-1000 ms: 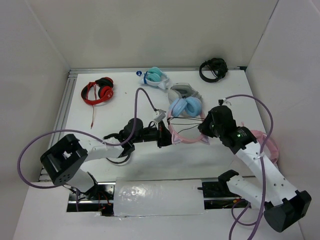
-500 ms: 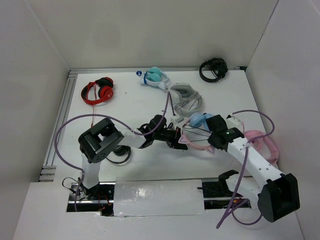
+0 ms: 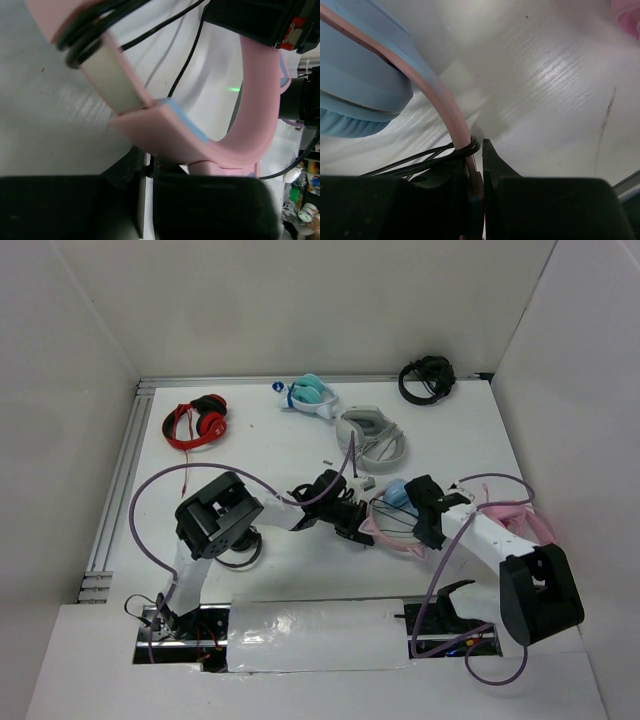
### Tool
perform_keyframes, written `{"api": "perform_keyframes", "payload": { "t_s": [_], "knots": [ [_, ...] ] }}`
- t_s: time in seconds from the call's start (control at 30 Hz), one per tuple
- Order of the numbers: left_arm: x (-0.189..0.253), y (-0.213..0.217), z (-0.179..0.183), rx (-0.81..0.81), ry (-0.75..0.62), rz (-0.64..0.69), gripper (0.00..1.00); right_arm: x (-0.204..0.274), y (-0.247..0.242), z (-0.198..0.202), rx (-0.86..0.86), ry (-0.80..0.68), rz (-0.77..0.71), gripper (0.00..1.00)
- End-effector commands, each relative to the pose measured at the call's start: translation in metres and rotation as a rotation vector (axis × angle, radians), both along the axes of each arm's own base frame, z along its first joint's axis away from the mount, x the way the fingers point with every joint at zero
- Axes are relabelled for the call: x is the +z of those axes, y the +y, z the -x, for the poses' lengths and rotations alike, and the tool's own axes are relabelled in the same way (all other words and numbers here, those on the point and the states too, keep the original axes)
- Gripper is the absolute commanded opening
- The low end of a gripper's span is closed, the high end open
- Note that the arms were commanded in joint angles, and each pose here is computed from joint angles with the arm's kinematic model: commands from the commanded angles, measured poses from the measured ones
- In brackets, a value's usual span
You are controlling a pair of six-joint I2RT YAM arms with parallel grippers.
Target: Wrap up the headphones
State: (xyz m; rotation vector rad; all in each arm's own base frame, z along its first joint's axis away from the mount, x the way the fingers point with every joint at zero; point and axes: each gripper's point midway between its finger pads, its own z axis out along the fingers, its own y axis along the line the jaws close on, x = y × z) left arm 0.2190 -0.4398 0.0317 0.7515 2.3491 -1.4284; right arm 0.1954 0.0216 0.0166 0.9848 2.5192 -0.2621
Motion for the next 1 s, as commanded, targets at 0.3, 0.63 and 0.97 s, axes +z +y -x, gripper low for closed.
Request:
{"api": "perform_keyframes", "payload": {
  "t_s": [0.3,0.63,0.97],
  "knots": [
    [0.023,0.021,0.021,-0.016,-0.049,-0.053,0.84,0.002,0.011,0.000,-0.047,-0.021,0.033,0.25],
    [0.010,0.059,0.044,0.023,0.055,-0.208,0.99,0.012,0.017,0.001,-0.029,-0.061,0.010,0.39],
    [0.005,0.097,0.048,0.140,0.045,-0.338,0.99,0.019,0.018,-0.001,-0.007,-0.082,0.003,0.48]
  ]
}}
